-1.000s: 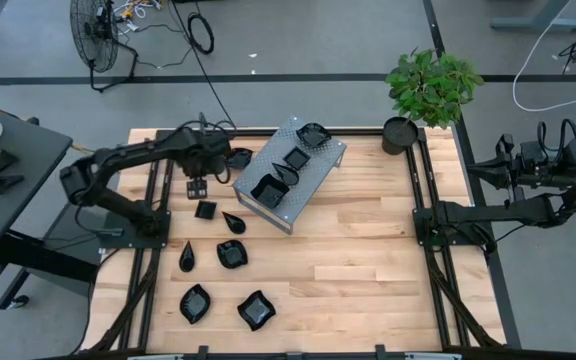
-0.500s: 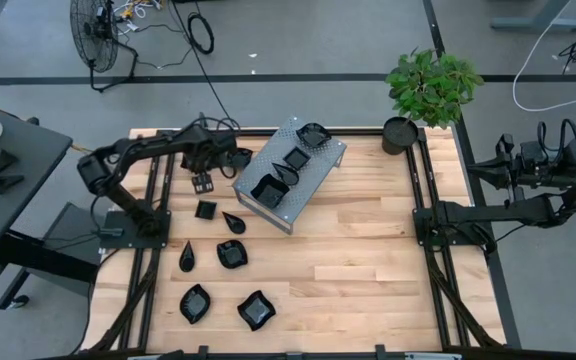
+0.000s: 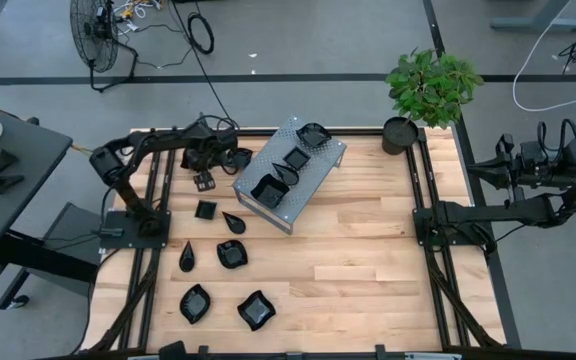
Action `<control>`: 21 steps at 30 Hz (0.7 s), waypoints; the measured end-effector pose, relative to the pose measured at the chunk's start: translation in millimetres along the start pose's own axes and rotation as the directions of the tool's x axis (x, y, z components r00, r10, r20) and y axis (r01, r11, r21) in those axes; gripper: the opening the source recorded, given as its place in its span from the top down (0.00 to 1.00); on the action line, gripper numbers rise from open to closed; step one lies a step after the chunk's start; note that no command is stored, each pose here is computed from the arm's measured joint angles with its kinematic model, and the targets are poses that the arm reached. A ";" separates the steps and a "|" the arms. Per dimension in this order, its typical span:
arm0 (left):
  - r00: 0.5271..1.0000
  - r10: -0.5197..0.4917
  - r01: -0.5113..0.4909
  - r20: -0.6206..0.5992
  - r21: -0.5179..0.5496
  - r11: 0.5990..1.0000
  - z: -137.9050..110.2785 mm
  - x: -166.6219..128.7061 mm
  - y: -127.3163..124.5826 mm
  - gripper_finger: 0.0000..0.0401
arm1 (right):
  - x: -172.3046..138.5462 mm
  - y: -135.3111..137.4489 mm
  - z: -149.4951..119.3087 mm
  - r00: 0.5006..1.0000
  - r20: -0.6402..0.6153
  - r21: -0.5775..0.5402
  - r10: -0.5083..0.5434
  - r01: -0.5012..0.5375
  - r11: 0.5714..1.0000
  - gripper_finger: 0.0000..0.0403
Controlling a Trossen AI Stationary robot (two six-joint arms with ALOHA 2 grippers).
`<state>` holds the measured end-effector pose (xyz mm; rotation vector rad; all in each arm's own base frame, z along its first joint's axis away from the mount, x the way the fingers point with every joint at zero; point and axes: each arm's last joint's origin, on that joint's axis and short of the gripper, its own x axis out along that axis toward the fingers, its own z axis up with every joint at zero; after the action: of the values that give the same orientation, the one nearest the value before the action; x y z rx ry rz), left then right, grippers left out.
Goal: Pick & Place Mini shaped plates
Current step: Stack the black distorted square shape plate on top of the black distorted square shape plate on the shelf
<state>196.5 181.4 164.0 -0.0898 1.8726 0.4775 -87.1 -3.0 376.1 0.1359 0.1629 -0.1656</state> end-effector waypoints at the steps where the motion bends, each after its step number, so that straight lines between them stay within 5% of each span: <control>1: 1.000 -0.001 0.001 0.000 -0.004 1.000 1.0 1.6 0.7 0.36 | 0.0 0.0 0.0 1.000 0.000 0.000 0.000 0.000 1.000 0.95; 21: 1.000 -0.021 0.022 0.007 -0.075 0.997 2.3 16.8 19.4 0.48 | 0.0 0.0 0.0 1.000 0.000 0.000 0.000 0.000 1.000 0.95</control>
<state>186.9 202.8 153.4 -0.1585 1.8465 0.5325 -87.1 -3.0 376.1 0.1359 0.1629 -0.1656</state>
